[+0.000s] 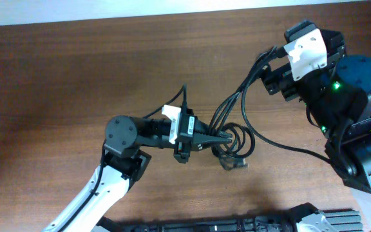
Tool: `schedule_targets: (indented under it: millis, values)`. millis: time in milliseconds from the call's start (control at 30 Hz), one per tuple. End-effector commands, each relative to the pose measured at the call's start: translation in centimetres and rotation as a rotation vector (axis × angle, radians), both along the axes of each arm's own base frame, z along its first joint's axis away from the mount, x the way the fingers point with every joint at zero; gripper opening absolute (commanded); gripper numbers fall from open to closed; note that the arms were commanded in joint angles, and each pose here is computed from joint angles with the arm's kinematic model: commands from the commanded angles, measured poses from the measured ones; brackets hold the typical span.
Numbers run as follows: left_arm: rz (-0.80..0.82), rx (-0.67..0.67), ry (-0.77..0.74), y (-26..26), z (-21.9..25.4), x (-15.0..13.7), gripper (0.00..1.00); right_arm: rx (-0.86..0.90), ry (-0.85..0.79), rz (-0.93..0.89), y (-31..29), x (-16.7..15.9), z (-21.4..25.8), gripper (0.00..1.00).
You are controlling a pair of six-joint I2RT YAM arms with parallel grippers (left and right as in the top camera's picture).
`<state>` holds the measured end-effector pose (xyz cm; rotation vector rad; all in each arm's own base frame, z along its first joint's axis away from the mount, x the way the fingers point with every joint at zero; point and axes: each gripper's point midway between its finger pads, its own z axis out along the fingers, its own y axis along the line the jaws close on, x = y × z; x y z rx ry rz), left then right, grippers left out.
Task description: Untangle cables
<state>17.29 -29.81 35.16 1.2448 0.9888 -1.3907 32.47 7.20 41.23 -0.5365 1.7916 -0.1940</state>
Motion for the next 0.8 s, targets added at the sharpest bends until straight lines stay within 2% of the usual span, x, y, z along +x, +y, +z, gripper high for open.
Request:
schedule_targets:
  millis: [0, 33, 100, 200, 333, 433, 500, 633, 700, 767]
  values:
    - [0.109, -0.056, -0.054, 1.3, 1.8, 2.1, 0.00, -0.035, 0.097, -0.071, -1.5, -0.8, -2.2, 0.99]
    - [0.165, -0.073, -0.057, 1.8, 2.2, 3.2, 0.00, -0.048, 0.140, -0.071, -1.6, -1.2, -3.2, 0.99]
    - [0.320, -0.111, -0.028, 3.2, 3.0, 6.5, 0.00, -0.017, 0.217, -0.200, -3.5, -2.0, -4.9, 0.99]
    - [0.499, -0.195, 0.104, 5.4, 4.3, 10.2, 0.00, 0.017, 0.291, -0.274, -4.5, -3.1, -6.5, 0.99]
    - [0.564, -0.281, 0.088, 7.0, 6.2, 11.0, 0.00, -0.004, 0.358, -0.261, -4.5, -4.0, -7.8, 0.99]
    - [0.667, -0.337, 0.113, 8.1, 6.8, 12.6, 0.00, 0.047, 0.430, -0.079, -1.3, -4.8, -8.9, 0.98]
    - [0.771, -0.418, 0.186, 9.7, 7.5, 14.3, 0.00, 0.149, 0.498, 0.098, 2.4, -5.4, -9.4, 0.99]
    - [0.766, -0.467, 0.170, 10.2, 8.6, 13.9, 0.00, 0.278, 0.684, 0.336, 7.6, -5.2, -12.0, 0.99]
    - [0.784, -0.497, 0.215, 10.7, 8.8, 14.3, 0.00, 0.352, 0.777, 0.445, 10.2, -4.5, -13.4, 0.98]
    - [0.785, -0.516, 0.252, 11.0, 8.8, 14.5, 0.00, 0.404, 0.781, 0.527, 12.0, -2.9, -13.8, 0.96]
